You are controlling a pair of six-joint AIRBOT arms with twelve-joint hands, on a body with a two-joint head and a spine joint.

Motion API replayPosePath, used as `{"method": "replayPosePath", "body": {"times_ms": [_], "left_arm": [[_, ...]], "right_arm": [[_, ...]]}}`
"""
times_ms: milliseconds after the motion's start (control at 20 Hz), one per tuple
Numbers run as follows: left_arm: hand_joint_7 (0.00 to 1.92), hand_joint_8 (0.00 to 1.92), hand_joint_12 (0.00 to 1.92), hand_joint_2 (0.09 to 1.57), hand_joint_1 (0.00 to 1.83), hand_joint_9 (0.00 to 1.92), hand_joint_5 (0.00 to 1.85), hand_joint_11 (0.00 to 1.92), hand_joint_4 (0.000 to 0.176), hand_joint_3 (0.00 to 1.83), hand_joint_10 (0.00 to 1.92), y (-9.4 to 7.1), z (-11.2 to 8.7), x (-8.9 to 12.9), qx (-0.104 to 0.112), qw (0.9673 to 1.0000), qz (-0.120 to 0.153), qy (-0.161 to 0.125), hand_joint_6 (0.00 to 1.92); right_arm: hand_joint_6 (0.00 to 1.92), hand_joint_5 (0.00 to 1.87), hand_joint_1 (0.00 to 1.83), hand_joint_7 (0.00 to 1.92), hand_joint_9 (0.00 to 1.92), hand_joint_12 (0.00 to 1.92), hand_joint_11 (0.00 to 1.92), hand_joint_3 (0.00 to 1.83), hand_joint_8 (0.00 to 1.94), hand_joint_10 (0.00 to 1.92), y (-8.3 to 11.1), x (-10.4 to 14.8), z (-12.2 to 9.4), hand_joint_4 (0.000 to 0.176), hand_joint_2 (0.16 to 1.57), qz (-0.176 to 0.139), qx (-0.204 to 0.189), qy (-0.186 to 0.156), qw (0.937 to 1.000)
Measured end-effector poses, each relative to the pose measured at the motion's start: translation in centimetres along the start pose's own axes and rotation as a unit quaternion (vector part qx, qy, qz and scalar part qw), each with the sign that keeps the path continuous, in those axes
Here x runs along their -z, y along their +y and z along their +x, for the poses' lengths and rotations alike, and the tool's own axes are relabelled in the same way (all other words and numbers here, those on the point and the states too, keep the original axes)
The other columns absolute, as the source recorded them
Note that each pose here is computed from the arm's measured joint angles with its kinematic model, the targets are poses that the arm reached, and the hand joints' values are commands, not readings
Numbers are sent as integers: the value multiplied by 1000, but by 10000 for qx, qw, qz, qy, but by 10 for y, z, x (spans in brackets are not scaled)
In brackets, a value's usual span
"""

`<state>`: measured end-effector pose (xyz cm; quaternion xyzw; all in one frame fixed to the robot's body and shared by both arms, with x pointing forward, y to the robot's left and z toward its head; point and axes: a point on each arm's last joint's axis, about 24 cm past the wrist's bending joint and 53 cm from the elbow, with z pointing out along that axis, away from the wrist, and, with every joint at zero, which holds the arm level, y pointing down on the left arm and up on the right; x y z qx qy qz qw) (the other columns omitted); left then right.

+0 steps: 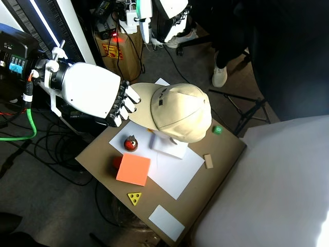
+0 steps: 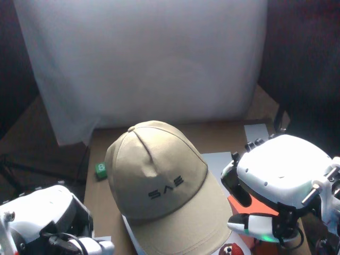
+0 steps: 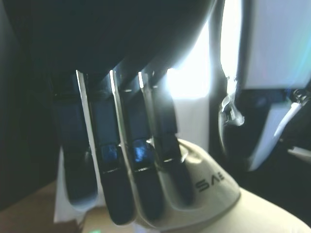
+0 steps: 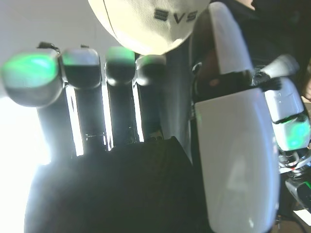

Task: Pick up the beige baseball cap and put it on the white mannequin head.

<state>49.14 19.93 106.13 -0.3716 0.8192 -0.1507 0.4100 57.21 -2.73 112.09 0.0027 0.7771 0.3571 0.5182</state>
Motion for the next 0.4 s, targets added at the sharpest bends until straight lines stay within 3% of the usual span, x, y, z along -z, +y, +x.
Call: {"method": "replayPosePath", "body": {"times_ms": [100,150,200,300,350,400], "left_arm": [[957,1921,1921,1206,833,1061,911,1182,0,4,1921,0,0,0,19,10000,14,-9,1921],[1135,1921,1921,1202,859,1196,1041,1309,0,0,1921,1,0,0,148,9999,-2,-3,1921],[1163,1921,1921,1202,860,1221,1064,1329,0,0,1921,1,0,0,193,9998,11,-8,1921],[1163,1921,1921,1202,860,1221,1064,1329,0,0,1921,-1,0,0,200,9998,38,-12,1921],[1222,1921,1921,1215,849,1317,1082,1412,0,3,1921,-2,-1,0,241,9997,48,-15,1921],[1222,1921,1921,1215,849,1317,1082,1412,0,3,1921,-4,-1,0,256,9996,98,-25,1921]], "right_arm": [[1921,1078,874,1234,1401,1921,1578,11,1941,1921,0,0,-1,0,1124,-8,13,-13,10000],[1921,1225,841,1378,1543,1921,1652,0,1941,1921,1,0,-1,0,1180,-14,20,-15,10000],[1921,1256,835,1396,1561,1921,1664,1,1941,1921,1,0,-2,109,1186,-16,30,-36,10000],[1921,1256,835,1396,1561,1921,1664,1,1941,1921,2,0,-3,109,1186,-39,58,-63,10000],[1921,1315,812,1492,1662,1921,1759,17,1941,1921,4,0,-4,163,1266,-73,99,-90,9999],[1921,1315,812,1492,1662,1921,1759,17,1941,1921,6,1,-5,163,1266,-109,147,-124,9998]]}}
